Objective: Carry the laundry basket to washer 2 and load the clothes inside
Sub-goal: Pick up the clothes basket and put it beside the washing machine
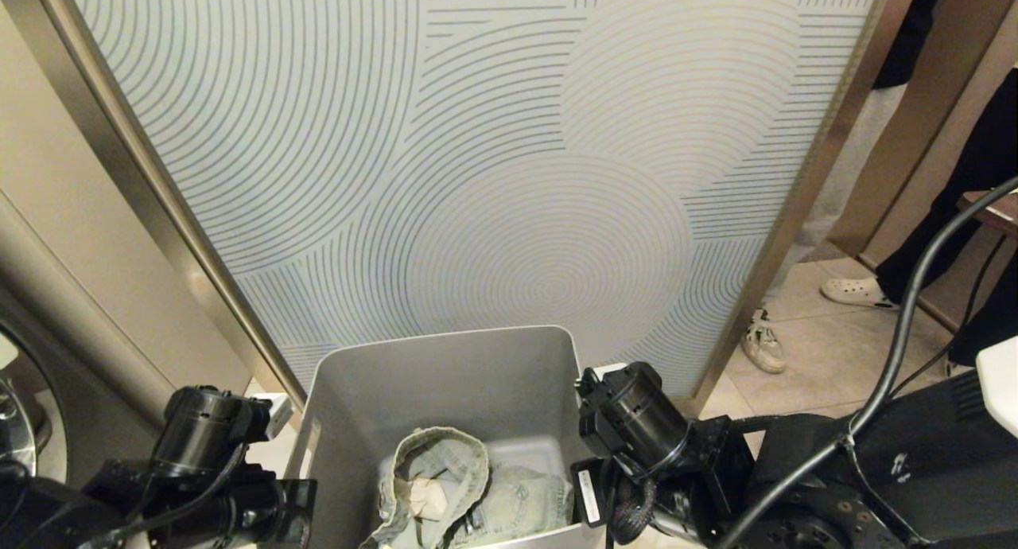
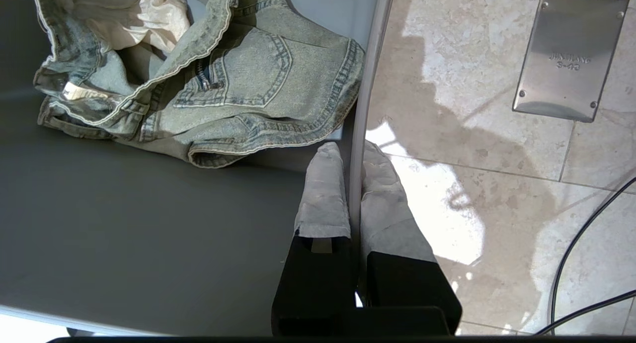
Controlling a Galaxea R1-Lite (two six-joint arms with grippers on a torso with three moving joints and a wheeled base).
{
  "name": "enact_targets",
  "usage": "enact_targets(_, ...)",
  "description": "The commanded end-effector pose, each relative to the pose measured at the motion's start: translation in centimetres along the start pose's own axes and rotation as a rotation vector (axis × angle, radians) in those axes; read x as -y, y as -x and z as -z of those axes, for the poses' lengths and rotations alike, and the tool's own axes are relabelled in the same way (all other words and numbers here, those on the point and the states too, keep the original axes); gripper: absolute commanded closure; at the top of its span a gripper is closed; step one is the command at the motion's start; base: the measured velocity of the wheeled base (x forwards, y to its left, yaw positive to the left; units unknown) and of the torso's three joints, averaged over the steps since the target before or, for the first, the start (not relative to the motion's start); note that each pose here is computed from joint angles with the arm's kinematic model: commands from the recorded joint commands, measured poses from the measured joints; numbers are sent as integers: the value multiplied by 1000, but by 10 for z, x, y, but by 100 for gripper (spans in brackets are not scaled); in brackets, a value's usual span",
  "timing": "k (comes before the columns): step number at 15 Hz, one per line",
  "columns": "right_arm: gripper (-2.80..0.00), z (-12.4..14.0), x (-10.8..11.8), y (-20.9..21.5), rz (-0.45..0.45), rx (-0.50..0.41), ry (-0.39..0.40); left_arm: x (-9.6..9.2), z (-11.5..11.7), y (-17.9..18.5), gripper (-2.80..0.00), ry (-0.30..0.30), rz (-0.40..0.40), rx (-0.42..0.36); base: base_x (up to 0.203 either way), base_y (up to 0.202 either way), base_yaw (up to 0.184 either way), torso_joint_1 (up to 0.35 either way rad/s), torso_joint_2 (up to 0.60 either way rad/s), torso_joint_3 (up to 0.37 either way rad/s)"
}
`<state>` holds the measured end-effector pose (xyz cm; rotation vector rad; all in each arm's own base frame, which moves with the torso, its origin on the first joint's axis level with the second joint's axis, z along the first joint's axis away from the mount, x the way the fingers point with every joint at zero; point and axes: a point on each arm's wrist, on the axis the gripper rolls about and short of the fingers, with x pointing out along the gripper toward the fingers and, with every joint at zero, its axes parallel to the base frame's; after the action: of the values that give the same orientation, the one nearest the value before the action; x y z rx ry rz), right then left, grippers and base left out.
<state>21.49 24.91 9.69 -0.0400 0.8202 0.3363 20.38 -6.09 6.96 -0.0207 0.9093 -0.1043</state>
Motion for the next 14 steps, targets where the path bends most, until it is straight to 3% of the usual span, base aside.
enact_targets(1,0,1,0,-1,3,-1,-1,0,-1,-1,0,2,0,2,0,0,0,4,1,40)
enact_targets(14,0,1,0,-2,3,-4,11,0,0,-2,0,3,1,-6,0,0,0,0,0,0)
